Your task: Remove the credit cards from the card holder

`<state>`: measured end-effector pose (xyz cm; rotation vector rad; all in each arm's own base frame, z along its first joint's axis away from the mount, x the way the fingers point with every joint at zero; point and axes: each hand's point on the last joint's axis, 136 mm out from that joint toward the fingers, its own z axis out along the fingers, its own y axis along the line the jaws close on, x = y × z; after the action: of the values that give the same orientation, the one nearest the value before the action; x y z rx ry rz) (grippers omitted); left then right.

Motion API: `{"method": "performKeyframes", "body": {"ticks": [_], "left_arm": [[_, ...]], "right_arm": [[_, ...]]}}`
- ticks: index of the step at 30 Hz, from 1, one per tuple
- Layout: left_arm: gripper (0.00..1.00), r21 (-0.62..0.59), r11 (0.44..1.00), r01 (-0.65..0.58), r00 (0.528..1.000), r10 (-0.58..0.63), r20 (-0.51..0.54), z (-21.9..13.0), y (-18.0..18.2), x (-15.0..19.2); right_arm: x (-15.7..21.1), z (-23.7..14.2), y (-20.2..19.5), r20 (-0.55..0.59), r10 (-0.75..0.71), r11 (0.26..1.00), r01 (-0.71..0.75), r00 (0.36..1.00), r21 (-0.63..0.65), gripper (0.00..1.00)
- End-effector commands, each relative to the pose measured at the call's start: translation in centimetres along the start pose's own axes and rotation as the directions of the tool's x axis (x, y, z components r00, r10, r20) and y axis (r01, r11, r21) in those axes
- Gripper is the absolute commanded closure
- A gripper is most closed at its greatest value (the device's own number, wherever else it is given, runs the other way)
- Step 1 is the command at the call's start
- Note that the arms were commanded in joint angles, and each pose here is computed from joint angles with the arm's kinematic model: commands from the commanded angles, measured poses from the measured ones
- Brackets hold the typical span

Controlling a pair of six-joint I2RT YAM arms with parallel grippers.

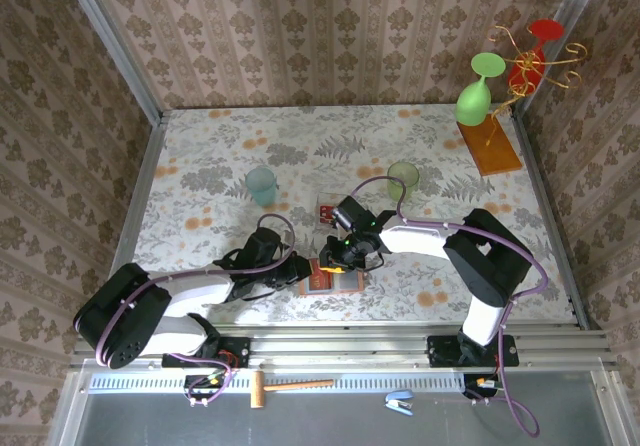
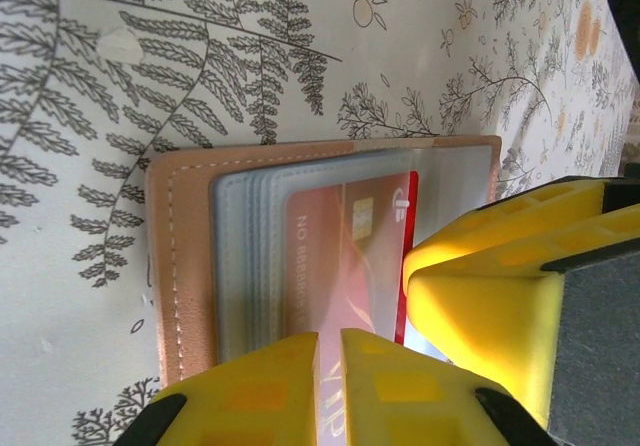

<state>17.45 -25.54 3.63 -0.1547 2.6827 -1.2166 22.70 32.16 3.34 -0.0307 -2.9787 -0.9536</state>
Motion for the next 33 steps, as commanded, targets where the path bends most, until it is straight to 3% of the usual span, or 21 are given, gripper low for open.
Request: {"method": "performKeyframes", "body": {"ticks": [1, 13, 33], "left_arm": [[0.86, -0.005, 1.000, 0.005, 1.000, -0.005, -0.007, 0.1, 0.5, 0.1], [0.86, -0.015, 1.000, 0.011, 1.000, -0.011, -0.012, 0.1, 0.9, 0.2], [0.86, -0.015, 1.000, 0.019, 1.000, -0.020, -0.016, 0.1, 1.1, 0.3]], "right_arm": [[0.8, 0.5, -0.6, -0.033, 0.016, 1.000, -0.015, 0.999, 0.022, 0.76], [0.6, 0.1, -1.2, -0.022, 0.000, 0.997, 0.002, 1.000, 0.075, 0.70], [-0.3, -0.4, -0.8, -0.017, -0.046, 0.994, 0.047, 0.999, 0.098, 0.68]]}}
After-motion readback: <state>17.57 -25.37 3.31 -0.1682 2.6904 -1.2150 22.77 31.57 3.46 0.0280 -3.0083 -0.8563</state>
